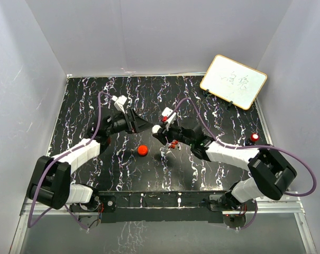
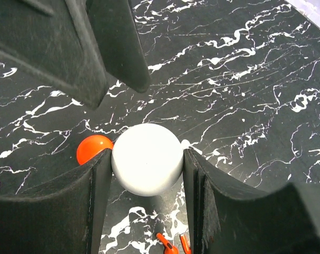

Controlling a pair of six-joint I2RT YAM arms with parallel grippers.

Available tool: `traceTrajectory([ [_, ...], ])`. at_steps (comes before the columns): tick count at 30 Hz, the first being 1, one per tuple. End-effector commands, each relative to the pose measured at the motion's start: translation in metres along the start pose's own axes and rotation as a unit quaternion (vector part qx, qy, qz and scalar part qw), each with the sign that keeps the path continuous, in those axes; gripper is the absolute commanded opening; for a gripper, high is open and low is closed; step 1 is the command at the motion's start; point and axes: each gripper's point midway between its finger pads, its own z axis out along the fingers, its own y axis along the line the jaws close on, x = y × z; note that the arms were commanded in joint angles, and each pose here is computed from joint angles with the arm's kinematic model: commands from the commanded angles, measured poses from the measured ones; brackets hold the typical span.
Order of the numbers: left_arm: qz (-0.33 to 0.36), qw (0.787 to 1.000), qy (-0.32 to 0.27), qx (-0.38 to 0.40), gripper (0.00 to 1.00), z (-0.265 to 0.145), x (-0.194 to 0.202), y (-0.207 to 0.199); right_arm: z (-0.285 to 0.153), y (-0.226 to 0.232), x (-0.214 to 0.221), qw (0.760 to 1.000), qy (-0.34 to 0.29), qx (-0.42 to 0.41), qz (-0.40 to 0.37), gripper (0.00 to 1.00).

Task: Insert the wireless bluetooth earbuds into the charging case
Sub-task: Pick up the charging case at the center of the board.

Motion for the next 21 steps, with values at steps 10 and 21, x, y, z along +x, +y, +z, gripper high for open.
traceTrajectory([
  [10,-0.02,0.999,0.016,0.03,0.81,0.009,0.015,-0.009,0.01,-0.001,-0.061,0.995,-0.09,-0.016,-0.031,0.39],
  [21,-0.023,0.999,0.012,0.037,0.56,0.012,0.013,-0.01,0.012,0.003,-0.064,0.995,-0.094,-0.028,-0.034,0.38],
])
